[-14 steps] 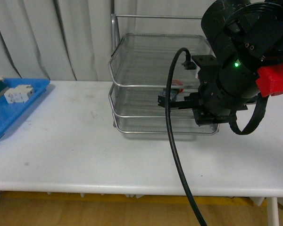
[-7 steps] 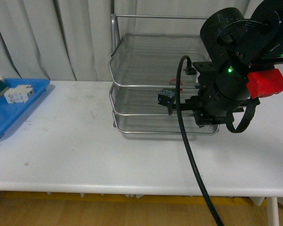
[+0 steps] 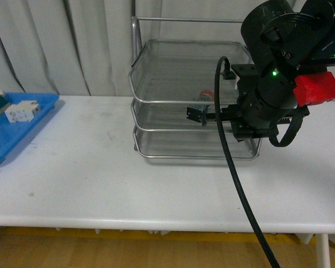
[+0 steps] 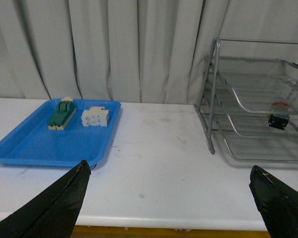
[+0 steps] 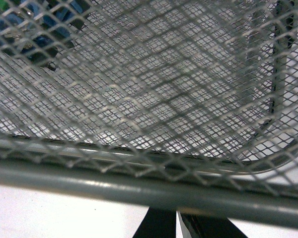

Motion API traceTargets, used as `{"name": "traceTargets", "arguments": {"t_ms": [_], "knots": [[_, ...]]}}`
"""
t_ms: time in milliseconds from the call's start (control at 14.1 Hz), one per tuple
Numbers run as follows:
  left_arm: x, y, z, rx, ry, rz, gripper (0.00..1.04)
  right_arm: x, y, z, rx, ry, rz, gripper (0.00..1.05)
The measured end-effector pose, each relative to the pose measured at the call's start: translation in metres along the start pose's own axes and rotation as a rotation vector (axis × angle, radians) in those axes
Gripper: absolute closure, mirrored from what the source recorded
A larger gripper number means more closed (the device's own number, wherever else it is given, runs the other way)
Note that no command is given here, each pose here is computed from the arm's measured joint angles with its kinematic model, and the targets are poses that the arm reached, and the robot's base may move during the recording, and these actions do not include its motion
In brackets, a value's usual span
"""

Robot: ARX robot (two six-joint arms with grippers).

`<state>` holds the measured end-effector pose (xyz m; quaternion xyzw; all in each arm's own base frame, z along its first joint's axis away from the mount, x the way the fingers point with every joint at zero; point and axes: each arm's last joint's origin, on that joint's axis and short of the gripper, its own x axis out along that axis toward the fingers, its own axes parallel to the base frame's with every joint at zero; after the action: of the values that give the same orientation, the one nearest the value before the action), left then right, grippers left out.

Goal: Place button on rack with both arms

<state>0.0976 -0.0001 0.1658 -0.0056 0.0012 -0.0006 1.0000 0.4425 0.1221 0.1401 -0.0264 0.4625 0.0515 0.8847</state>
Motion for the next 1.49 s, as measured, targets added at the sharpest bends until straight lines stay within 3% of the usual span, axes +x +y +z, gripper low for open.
{"name": "traceTargets", "arguments": {"t_ms": [707, 778, 849, 990, 1061, 1202, 1273, 1485], "knots": [[0.0, 0.0, 0.0, 0.0, 0.0, 0.0, 0.07, -0.001, -0.003, -0.008, 0.01, -0.006, 0.033, 1.03], [0.0, 0.0, 0.0, 0.0, 0.0, 0.0, 0.07, -0.061, -0.012, -0.033, 0.051, -0.17, 0.144, 1.03], [0.0, 0.0, 0.0, 0.0, 0.0, 0.0, 0.07, -0.127, -0.043, -0.064, 0.102, -0.353, 0.168, 1.03], [0.0, 0.0, 0.0, 0.0, 0.0, 0.0, 0.07, -0.18, -0.077, -0.101, 0.189, -0.458, 0.168, 1.03], [0.0, 0.0, 0.0, 0.0, 0.0, 0.0, 0.07, -0.206, -0.093, -0.119, 0.226, -0.534, 0.15, 1.03], [0.0, 0.0, 0.0, 0.0, 0.0, 0.0, 0.07, -0.237, -0.093, -0.154, 0.127, -0.926, -0.055, 1.03], [0.0, 0.0, 0.0, 0.0, 0.0, 0.0, 0.07, -0.24, -0.089, -0.186, 0.089, -0.917, -0.082, 1.03], [0.0, 0.0, 0.0, 0.0, 0.0, 0.0, 0.07, -0.245, -0.084, -0.233, 0.063, -0.95, -0.1, 1.03]]}}
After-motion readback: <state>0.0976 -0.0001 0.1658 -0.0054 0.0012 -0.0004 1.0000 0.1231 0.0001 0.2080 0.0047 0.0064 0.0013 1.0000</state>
